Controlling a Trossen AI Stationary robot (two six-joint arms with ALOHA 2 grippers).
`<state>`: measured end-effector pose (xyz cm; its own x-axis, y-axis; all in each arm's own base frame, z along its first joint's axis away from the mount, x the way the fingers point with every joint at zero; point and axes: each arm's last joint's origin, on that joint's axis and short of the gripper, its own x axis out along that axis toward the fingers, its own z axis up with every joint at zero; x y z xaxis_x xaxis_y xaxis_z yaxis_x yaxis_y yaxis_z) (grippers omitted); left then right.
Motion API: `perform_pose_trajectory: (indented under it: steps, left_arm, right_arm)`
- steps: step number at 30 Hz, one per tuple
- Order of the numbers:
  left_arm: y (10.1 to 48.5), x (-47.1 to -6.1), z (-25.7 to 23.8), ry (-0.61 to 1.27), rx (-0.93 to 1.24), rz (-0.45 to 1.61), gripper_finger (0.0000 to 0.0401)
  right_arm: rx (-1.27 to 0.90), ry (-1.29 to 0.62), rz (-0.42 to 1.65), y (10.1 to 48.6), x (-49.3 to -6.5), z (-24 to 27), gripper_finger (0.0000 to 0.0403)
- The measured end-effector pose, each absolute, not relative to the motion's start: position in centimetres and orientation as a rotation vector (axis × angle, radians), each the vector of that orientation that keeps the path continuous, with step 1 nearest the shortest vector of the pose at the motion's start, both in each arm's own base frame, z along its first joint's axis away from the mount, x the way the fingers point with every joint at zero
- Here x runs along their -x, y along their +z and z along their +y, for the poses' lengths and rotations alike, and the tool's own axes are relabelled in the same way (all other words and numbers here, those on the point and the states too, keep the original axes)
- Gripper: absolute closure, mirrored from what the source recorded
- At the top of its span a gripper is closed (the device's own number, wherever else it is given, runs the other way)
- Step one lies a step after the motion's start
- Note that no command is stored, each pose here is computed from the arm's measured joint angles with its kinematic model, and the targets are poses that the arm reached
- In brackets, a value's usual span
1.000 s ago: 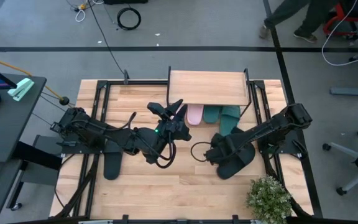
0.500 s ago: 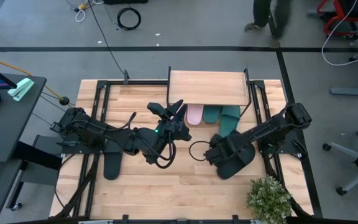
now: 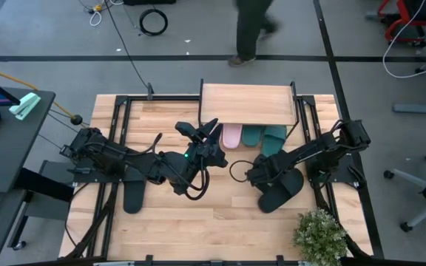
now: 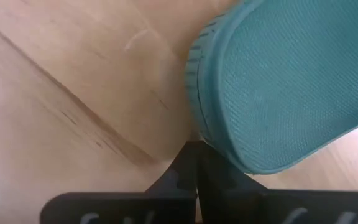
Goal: Pick and place slides into the shelf
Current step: Put the dark green slide under the shelf, then remove the dark green slide from under the shelf
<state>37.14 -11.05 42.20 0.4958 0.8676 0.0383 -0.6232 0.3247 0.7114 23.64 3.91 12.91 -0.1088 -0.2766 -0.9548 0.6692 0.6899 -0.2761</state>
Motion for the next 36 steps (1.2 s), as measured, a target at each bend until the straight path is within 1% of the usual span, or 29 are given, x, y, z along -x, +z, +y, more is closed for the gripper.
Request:
perform_pose_trajectory:
  steps: [7, 13, 17, 19, 23, 26, 30, 36]
  left_arm:
    - [42.2, -37.1, -11.0, 1.009, -0.736, 0.383, 0.0294]
    - [42.2, -37.1, -11.1, 1.009, -0.736, 0.383, 0.0294]
    - [42.2, -37.1, -11.1, 1.010, -0.725, 0.377, 0.0294]
    - [42.1, -37.1, -11.2, 1.011, -0.681, 0.351, 0.0294]
    - [41.1, -37.2, -11.6, 0.997, -0.633, 0.344, 0.0301]
    - [40.0, -37.1, -11.7, 0.979, -0.666, 0.388, 0.0308]
    - [38.7, -37.0, -11.6, 0.969, -0.669, 0.426, 0.0317]
    - [37.0, -36.2, -11.9, 0.962, -0.609, 0.433, 0.0328]
  right_arm:
    - [-0.339, -0.840, 1.506, 12.9, -23.7, 2.4, 0.0403]
    - [-0.317, -0.842, 1.489, 13.1, -24.0, 2.7, 0.0403]
    - [-0.305, -0.796, 1.465, 13.5, -24.3, 4.4, 0.0403]
    - [-0.314, -0.783, 1.440, 13.8, -24.3, 5.8, 0.0403]
    - [-0.323, -0.731, 1.348, 14.3, -24.3, 9.1, 0.0402]
    - [-0.244, -0.648, 1.267, 14.7, -24.3, 11.2, 0.0401]
    - [-0.158, -0.577, 1.231, 15.3, -24.2, 12.8, 0.0400]
    - [-0.169, -0.538, 1.206, 16.1, -24.5, 13.8, 0.0395]
